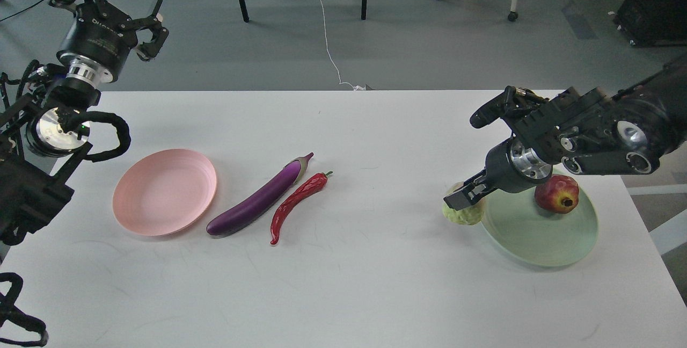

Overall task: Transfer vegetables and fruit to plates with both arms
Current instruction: 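Set the pale green fruit on the green plate and withdraw right hand, then reach the left hand down and grasp the purple eggplant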

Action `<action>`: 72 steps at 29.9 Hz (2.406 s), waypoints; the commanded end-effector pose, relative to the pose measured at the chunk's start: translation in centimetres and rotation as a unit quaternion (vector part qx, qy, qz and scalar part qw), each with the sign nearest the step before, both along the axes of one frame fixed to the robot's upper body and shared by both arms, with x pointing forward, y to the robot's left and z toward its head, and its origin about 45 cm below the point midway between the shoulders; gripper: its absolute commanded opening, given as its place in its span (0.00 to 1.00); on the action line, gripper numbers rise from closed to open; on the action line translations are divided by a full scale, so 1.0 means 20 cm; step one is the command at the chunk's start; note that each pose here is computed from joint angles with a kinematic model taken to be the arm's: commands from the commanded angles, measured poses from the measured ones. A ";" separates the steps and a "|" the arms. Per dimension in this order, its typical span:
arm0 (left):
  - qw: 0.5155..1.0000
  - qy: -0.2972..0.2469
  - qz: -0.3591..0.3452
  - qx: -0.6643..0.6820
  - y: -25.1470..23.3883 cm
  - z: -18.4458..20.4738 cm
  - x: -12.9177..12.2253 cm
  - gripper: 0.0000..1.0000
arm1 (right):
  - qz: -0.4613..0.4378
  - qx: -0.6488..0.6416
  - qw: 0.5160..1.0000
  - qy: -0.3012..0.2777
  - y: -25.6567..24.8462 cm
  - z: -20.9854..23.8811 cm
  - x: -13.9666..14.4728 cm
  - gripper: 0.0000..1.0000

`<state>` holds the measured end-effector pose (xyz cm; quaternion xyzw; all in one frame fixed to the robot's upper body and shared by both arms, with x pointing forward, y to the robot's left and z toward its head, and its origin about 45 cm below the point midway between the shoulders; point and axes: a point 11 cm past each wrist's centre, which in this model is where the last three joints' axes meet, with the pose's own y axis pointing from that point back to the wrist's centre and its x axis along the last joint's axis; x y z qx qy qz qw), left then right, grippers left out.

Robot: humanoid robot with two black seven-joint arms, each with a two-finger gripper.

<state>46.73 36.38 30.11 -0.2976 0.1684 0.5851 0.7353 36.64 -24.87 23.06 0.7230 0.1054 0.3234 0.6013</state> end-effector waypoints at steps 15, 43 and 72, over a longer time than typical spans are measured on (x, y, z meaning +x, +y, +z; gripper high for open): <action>1.000 0.007 -0.005 0.002 -0.02 -0.02 0.00 0.98 | -0.053 -0.021 0.998 -0.003 -0.33 -0.08 -0.01 0.98; 0.669 -0.174 -0.278 0.667 -0.74 -0.11 -0.33 0.98 | -0.454 0.645 0.591 -0.170 -0.57 0.50 0.53 0.98; 0.261 -0.185 -0.348 0.881 -0.64 -0.85 -0.54 0.76 | -0.527 0.779 0.340 -0.011 -0.88 0.14 0.25 0.99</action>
